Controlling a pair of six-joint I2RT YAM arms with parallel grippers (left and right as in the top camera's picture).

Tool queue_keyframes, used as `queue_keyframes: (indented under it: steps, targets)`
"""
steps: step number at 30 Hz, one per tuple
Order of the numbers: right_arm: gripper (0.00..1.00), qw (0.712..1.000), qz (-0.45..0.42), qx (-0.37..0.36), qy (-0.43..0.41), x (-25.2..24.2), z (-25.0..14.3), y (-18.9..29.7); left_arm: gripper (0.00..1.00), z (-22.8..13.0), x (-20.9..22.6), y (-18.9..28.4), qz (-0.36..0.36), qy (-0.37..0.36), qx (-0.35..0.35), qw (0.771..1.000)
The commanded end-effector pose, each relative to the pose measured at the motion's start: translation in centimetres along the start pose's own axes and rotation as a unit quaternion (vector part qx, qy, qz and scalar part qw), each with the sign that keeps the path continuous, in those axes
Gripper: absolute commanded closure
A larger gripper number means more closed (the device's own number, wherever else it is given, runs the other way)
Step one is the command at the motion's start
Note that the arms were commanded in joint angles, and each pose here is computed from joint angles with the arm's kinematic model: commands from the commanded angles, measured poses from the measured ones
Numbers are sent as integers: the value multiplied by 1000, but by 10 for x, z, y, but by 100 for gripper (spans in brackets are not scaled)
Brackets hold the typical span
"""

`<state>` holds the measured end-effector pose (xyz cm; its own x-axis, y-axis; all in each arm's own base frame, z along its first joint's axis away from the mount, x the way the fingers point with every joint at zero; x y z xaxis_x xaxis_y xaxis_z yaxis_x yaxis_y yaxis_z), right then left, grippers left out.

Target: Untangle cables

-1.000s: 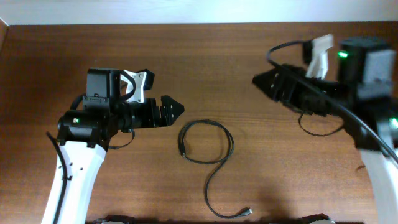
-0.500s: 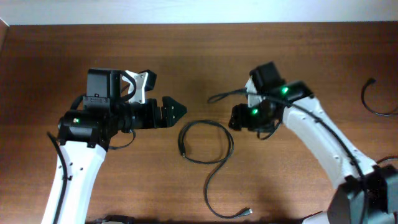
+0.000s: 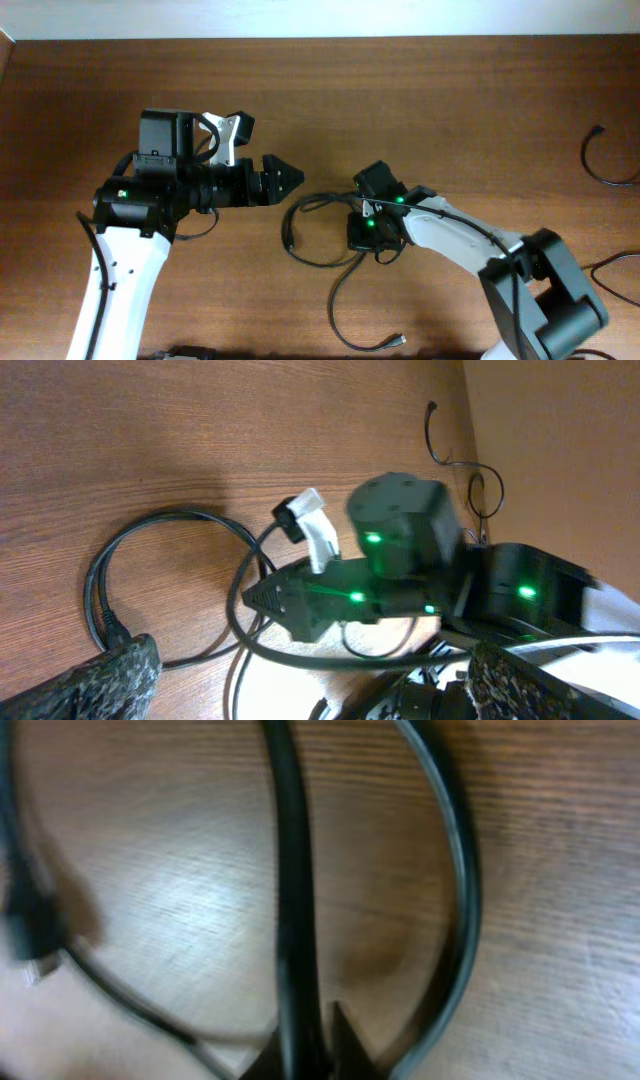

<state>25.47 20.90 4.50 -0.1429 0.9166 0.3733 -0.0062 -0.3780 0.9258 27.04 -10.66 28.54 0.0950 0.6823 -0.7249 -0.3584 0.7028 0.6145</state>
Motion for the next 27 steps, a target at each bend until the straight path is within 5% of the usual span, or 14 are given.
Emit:
queue_keyframes:
  steps: [1, 5, 8, 16, 21, 27]
  targets:
    - [96, 1000, -3, -11, 0, 0, 5, -9, 1, 0, -1, 0, -8, 4, 2, 1000]
    - [96, 994, 81, -63, 28, 28, 28, 19, 1, 0, -1, 0, -6, 4, 1, 1000]
    - [96, 980, 120, -148, 56, 57, 52, 94, 1, 0, 0, 0, -2, 3, -1, 1000]
    - [96, 865, 305, -353, 184, 148, 5, 343, 1, 5, -2, 0, -6, -8, -13, 1000]
    - [96, 825, 225, -509, 97, 101, 30, 420, 1, 0, 1, 0, 0, -13, 0, 1000]
    - [96, 779, 243, -576, 37, 75, 36, 475, 1, -1, -3, -2, -8, -80, 4, 997]
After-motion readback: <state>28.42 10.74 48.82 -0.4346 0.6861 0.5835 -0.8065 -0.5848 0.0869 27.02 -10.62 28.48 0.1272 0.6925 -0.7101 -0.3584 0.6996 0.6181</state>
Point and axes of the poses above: each gripper's point midway between its finger pads, its own y axis back along the fingers, its own x axis along the line the jaws close on, z = x × y, the point moved 5 cm from there along y, back along the fingers, and after that the axes turned 8 degrees about y, right-handed, at the moved point
